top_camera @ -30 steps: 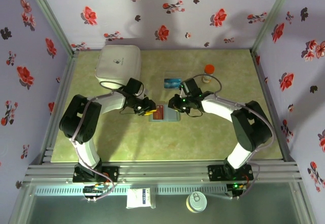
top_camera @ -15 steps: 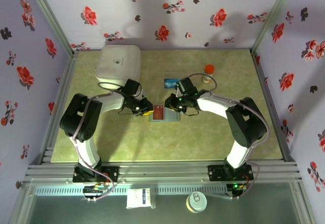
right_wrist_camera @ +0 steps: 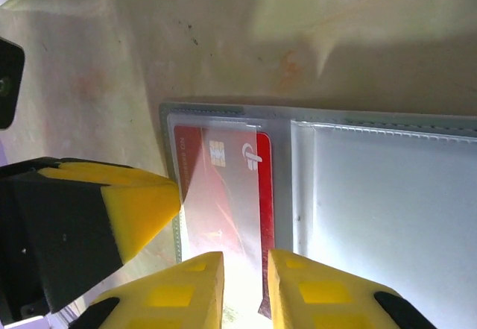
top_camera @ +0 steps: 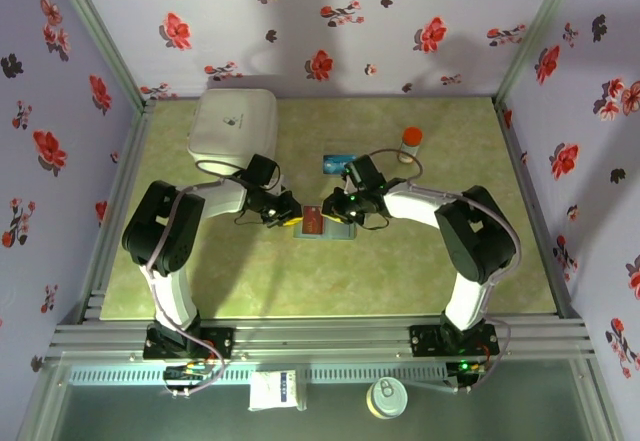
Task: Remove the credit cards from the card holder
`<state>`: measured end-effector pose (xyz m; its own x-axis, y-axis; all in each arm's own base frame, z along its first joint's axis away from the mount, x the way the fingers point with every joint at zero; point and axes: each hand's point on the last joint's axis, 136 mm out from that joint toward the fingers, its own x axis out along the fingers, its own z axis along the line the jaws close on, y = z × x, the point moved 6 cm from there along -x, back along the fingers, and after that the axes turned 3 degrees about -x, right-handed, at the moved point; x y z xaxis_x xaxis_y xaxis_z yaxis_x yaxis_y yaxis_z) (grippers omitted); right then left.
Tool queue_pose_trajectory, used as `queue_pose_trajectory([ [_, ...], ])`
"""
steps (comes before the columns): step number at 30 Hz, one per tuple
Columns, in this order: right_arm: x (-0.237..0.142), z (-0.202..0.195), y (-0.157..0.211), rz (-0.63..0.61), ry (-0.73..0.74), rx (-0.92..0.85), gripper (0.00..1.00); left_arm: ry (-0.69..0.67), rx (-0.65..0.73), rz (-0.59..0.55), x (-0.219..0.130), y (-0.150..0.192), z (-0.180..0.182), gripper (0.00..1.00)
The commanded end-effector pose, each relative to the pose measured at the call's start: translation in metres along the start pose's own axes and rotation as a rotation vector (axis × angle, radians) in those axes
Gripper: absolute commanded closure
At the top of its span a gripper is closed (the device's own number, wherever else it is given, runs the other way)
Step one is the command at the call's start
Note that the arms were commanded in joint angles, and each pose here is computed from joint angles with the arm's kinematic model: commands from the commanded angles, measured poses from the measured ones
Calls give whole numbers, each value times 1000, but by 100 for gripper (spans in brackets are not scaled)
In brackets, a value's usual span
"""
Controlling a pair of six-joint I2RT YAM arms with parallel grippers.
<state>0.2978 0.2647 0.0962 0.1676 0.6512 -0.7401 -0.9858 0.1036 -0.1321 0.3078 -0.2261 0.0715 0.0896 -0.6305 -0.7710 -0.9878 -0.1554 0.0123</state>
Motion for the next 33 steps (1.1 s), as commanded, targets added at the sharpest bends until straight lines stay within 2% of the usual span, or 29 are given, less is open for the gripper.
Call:
queue_pose_trajectory([
  [1,10,3,4,23,-37,9,75,-14,13,22,1,1,4,86],
  [22,28,-7,7,65,-35,19,80,-23,13,24,-1,2,5,88],
  [33,18,-18,9,47,95,-9,78,-22,11,22,-2,2,5,88],
])
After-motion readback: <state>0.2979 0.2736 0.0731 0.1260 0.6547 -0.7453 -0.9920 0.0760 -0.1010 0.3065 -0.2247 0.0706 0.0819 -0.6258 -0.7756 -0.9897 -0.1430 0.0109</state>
